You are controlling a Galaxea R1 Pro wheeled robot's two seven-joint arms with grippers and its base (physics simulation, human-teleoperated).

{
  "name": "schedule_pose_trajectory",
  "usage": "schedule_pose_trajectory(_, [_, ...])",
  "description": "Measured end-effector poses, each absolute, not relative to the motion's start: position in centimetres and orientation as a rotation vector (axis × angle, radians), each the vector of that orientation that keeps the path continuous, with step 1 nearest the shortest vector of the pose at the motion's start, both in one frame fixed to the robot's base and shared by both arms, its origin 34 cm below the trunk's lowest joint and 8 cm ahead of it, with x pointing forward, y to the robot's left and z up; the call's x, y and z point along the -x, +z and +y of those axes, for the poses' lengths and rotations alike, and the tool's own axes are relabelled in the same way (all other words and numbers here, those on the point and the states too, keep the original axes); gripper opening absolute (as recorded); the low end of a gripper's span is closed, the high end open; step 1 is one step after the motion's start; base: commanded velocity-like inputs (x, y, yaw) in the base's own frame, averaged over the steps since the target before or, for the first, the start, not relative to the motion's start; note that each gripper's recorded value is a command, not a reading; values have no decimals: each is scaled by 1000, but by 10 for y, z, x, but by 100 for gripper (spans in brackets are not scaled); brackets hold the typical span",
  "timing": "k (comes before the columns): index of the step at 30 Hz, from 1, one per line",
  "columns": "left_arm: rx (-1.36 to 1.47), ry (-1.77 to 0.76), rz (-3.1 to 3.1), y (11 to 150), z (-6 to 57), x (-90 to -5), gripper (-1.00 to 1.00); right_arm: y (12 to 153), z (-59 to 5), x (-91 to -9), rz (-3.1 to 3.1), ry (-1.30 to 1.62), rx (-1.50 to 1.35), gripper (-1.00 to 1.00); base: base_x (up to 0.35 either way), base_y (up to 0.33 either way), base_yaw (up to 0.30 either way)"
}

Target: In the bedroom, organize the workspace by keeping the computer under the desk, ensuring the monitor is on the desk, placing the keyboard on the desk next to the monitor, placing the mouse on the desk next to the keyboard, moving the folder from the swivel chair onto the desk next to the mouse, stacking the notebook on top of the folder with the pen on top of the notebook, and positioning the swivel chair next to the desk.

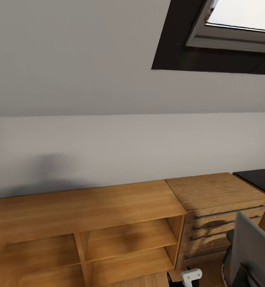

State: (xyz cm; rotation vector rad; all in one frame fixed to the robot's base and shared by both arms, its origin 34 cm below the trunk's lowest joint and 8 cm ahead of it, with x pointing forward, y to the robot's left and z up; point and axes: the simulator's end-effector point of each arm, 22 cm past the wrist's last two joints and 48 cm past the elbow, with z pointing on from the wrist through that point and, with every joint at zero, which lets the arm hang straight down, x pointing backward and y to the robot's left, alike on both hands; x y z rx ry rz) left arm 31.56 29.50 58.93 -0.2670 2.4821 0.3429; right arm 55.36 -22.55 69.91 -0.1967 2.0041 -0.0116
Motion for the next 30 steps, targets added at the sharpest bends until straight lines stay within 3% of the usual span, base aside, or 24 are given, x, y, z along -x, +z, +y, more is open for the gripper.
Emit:
schedule_pose_trajectory(7, [267,343,2483,589,295,-316,100,699,-226,-554,2004,-12,196,100,182,104,-297])
schedule_pose_trajectory(13, [266,343,2483,589,295,-316,100,699,-225,-554,2005,-12,197,100,21,29,-297])
schedule_pose_trajectory(22, [266,343,2483,589,295,-316,100,699,-226,-554,2005,-12,196,100,1,232,-298])
schedule_pose_trajectory(30, [266,344,2485,589,296,-315,100,693,-228,-551,2033,-19,177,100,0,22,-295])
